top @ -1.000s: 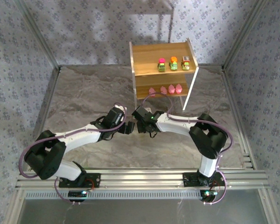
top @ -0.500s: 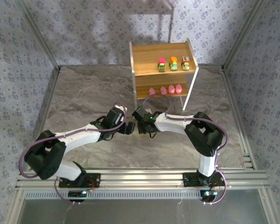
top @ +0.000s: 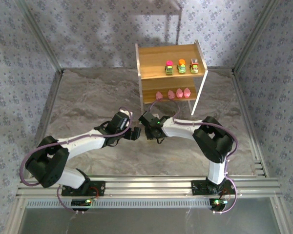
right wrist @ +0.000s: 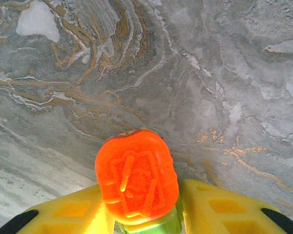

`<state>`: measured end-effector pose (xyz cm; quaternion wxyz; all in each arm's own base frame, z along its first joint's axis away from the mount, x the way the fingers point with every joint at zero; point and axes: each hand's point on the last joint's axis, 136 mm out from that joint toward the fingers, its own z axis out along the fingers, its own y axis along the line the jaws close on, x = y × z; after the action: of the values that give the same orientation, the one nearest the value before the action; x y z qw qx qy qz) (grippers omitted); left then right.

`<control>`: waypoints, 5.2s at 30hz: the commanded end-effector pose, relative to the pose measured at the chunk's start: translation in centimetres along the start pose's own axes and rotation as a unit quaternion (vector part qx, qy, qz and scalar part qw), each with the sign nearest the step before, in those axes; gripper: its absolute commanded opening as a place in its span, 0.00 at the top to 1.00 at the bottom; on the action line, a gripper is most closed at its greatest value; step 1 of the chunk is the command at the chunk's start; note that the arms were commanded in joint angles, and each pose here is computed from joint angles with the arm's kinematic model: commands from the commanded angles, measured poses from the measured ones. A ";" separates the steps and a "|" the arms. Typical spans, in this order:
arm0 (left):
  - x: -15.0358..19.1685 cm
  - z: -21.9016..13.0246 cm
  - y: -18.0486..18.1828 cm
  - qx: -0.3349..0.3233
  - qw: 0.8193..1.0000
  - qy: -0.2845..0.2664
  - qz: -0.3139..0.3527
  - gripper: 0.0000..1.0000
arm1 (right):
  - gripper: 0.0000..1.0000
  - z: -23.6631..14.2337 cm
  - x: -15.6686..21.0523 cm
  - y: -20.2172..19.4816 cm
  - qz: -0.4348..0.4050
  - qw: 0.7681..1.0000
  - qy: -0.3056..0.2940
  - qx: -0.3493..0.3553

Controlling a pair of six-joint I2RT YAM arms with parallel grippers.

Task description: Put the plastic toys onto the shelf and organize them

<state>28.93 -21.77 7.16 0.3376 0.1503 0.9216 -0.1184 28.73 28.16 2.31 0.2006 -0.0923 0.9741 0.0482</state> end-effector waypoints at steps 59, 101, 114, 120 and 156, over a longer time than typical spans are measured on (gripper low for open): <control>-3.7 -6.2 -6.4 0.170 0.974 -0.143 0.034 0.00 | 0.64 -20.3 -8.0 -1.2 -0.021 0.982 -0.188 0.009; -3.7 -6.9 -7.3 0.177 0.970 -0.155 0.053 0.00 | 0.63 -31.0 -17.4 0.3 -0.027 0.953 -0.302 -0.010; -3.8 -7.1 -7.1 0.173 0.971 -0.158 0.055 0.00 | 0.63 -31.0 -20.8 -0.4 -0.009 0.952 -0.305 -0.007; -3.9 -7.3 -7.1 0.171 0.971 -0.160 0.056 0.00 | 0.63 -29.9 -22.2 -1.1 0.009 0.955 -0.295 -0.003; -4.0 -7.6 -6.8 0.165 0.971 -0.164 0.056 0.00 | 0.60 -27.3 -24.8 -2.0 0.037 0.960 -0.277 0.003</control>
<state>25.11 -26.41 15.26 0.4458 0.2283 0.8219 -0.2713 41.19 27.15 36.66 0.4620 -0.0476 0.8821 0.0788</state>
